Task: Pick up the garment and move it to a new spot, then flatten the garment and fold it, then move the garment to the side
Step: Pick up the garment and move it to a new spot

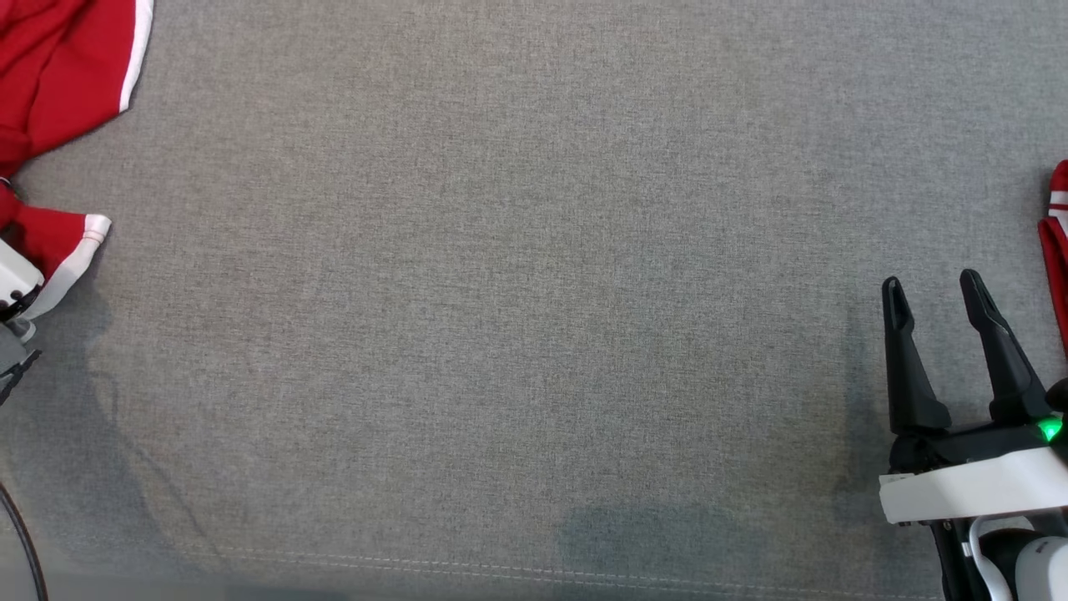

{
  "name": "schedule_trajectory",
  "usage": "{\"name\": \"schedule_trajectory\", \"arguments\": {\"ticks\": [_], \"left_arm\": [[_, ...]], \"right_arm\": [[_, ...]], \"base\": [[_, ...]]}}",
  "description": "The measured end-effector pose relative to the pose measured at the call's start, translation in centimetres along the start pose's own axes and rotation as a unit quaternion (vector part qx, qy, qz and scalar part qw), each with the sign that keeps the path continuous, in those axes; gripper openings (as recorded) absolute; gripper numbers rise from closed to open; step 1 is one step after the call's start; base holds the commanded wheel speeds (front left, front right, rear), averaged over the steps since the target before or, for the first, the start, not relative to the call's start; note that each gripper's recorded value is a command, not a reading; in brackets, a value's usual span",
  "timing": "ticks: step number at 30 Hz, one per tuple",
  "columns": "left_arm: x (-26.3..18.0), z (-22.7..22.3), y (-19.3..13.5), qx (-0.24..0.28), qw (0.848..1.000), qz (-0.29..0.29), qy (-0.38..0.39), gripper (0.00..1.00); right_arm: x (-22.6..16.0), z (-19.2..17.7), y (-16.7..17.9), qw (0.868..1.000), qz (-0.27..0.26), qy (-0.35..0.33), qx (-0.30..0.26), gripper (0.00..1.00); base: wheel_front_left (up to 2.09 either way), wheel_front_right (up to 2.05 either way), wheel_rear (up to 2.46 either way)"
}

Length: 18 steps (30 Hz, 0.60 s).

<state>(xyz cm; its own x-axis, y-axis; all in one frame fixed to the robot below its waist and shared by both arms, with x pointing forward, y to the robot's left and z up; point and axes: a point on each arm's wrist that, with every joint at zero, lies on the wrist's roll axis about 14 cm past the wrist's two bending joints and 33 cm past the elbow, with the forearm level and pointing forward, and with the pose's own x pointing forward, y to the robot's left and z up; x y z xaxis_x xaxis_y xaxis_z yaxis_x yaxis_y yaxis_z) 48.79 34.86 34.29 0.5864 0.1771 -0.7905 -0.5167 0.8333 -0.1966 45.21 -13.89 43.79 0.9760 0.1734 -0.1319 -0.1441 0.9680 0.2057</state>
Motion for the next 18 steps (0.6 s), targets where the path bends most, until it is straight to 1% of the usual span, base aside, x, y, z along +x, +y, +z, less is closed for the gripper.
{"name": "schedule_trajectory", "arguments": {"ticks": [5,10,13,18], "left_arm": [[-1.1,2.7,-0.1,0.015,0.997,-0.011,-0.076,0.0],[-3.3,6.5,-0.3,0.041,0.984,-0.018,-0.171,0.0],[-5.2,8.9,-1.1,0.041,0.97,-0.034,-0.236,0.0],[-8.8,12.2,-3.0,0.023,0.94,-0.073,-0.334,0.0]], "right_arm": [[0.0,0.7,-0.1,1.0,-0.001,-0.01,-0.002,1.0],[-0.1,1.7,0.5,1.0,0.006,-0.023,-0.001,1.0],[-0.2,2.6,0.9,0.999,0.01,-0.034,-0.001,1.0],[-1.1,3.6,0.9,0.999,0.008,-0.045,0.001,1.0]], "base": [[0.0,0.0,0.0],[0.0,0.0,0.0],[0.0,0.0,0.0],[0.0,0.0,0.0]]}}
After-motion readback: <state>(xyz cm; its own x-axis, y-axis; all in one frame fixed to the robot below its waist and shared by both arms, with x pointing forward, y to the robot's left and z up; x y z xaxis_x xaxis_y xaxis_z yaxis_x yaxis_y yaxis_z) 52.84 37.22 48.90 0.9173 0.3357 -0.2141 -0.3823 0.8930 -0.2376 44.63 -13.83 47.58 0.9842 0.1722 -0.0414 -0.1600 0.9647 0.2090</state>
